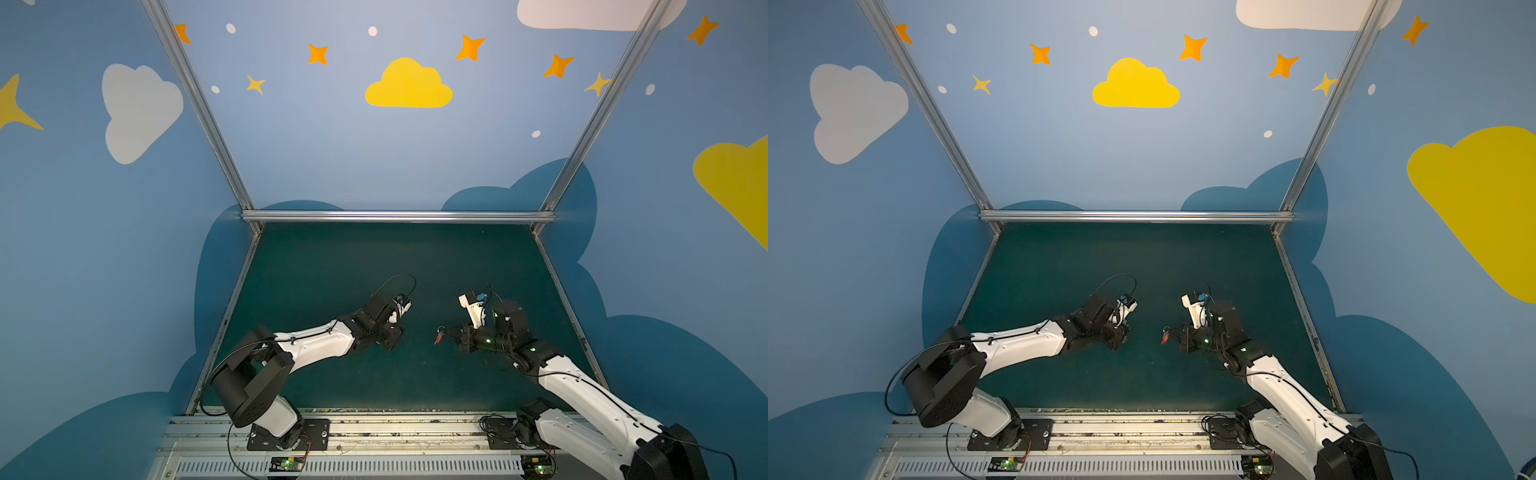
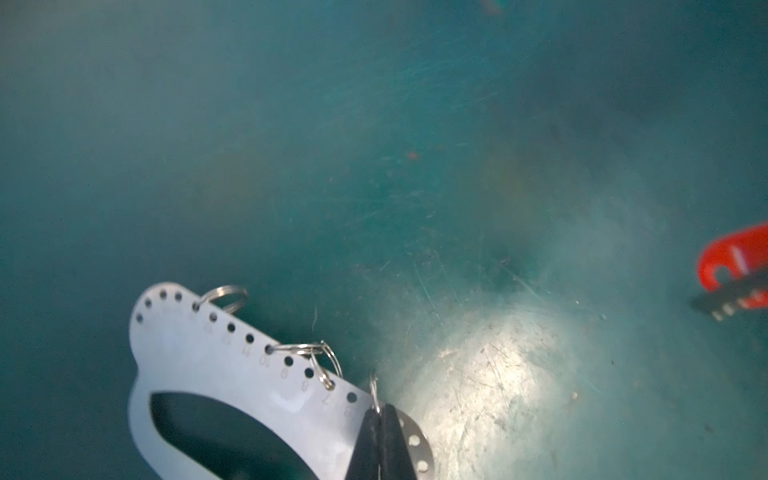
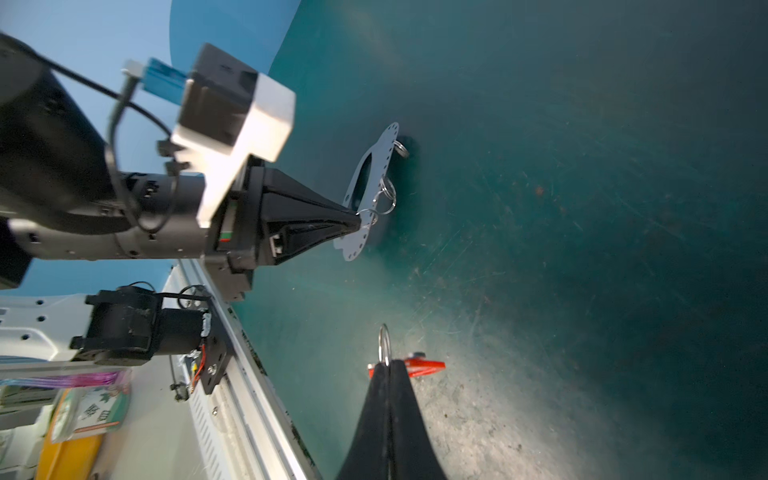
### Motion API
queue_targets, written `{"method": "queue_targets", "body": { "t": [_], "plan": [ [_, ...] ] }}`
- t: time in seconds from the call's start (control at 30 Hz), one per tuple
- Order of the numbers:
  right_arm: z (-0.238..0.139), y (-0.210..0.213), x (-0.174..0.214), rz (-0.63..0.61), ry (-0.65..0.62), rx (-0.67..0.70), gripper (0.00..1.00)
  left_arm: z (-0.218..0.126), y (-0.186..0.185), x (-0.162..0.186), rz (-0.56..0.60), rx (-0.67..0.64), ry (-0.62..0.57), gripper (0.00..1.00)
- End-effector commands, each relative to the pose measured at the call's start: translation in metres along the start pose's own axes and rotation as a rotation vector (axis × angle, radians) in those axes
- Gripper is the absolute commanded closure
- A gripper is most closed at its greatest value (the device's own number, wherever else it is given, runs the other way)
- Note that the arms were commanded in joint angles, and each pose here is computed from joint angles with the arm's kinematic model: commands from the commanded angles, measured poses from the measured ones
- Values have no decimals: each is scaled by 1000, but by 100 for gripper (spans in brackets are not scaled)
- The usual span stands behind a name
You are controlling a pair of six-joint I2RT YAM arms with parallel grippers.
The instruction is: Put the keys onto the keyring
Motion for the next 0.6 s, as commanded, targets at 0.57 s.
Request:
{"method": "queue_targets", "body": {
  "t": [0.57],
  "plan": [
    [25, 12, 28, -136, 66, -142, 100, -9, -38, -7, 307, 347, -128, 96]
  ]
}}
Point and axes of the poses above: each gripper's point midway between its finger pads, its own z axis out along the fingers, its own y axis along the line the jaws close on, x = y × z, the point moved 5 cm from there along -z, back along the fingers, and after that the axes turned 8 degrees about z, right-handed, at the moved point
